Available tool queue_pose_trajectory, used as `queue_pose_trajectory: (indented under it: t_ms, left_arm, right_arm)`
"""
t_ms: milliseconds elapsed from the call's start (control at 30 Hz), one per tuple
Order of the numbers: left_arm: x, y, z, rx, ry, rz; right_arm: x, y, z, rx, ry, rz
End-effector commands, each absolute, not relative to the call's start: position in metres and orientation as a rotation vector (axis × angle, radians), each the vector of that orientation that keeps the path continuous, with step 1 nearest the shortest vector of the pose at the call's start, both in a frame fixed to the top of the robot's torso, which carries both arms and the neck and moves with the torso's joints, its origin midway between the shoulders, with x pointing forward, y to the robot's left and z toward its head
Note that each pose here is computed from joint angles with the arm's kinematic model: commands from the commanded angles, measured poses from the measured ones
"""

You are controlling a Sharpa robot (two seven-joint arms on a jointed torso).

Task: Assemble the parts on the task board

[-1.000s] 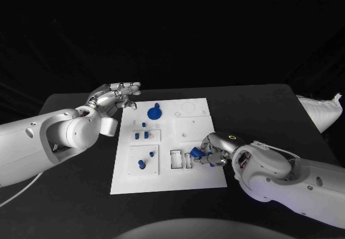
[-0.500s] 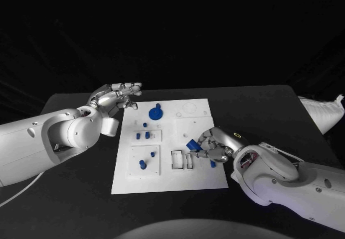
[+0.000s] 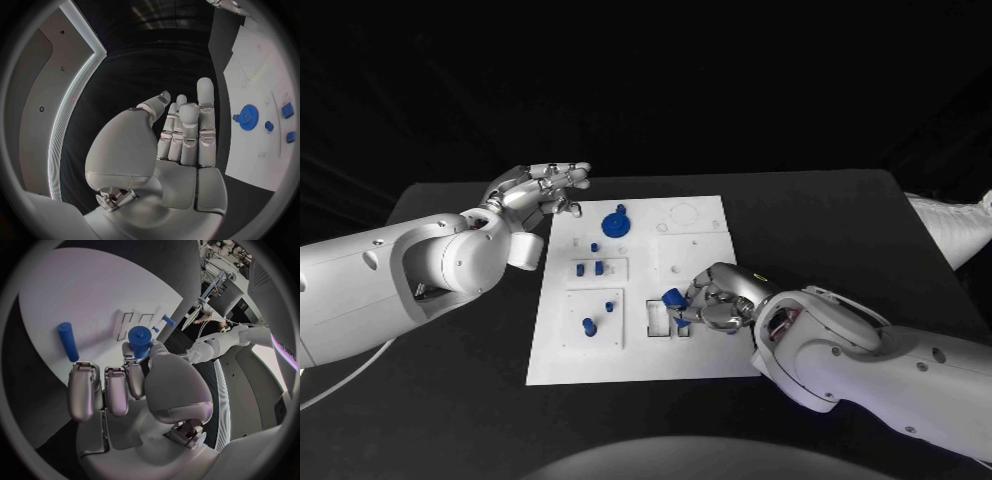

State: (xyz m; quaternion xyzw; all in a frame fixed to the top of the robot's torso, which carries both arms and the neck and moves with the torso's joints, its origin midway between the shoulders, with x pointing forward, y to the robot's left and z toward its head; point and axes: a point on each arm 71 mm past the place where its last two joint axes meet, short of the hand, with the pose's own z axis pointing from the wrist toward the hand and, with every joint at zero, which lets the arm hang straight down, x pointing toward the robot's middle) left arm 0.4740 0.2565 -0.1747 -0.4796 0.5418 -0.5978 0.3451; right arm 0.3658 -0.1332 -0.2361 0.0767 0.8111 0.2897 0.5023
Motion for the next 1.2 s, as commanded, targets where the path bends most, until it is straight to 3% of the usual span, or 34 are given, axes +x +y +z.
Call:
queue_pose_trajectory:
  t_ms: [33,500,1200]
  left_arm:
    - [0.473,0.253,-0.174,-1.238,1.414,-1.581]
    - [0.472,0.253,-0.173,-1.239,1.416,-1.582]
    - [0.472,0.253,-0.173,-1.238,1.415,-1.583]
  right_arm:
    - [0.363,-0.127,-0.242,0.194,2.071,0.694]
    - [0.366,-0.119,-0.244,0.178,2.091,0.679]
    - [0.371,-0.114,-0.239,0.138,2.017,0.686]
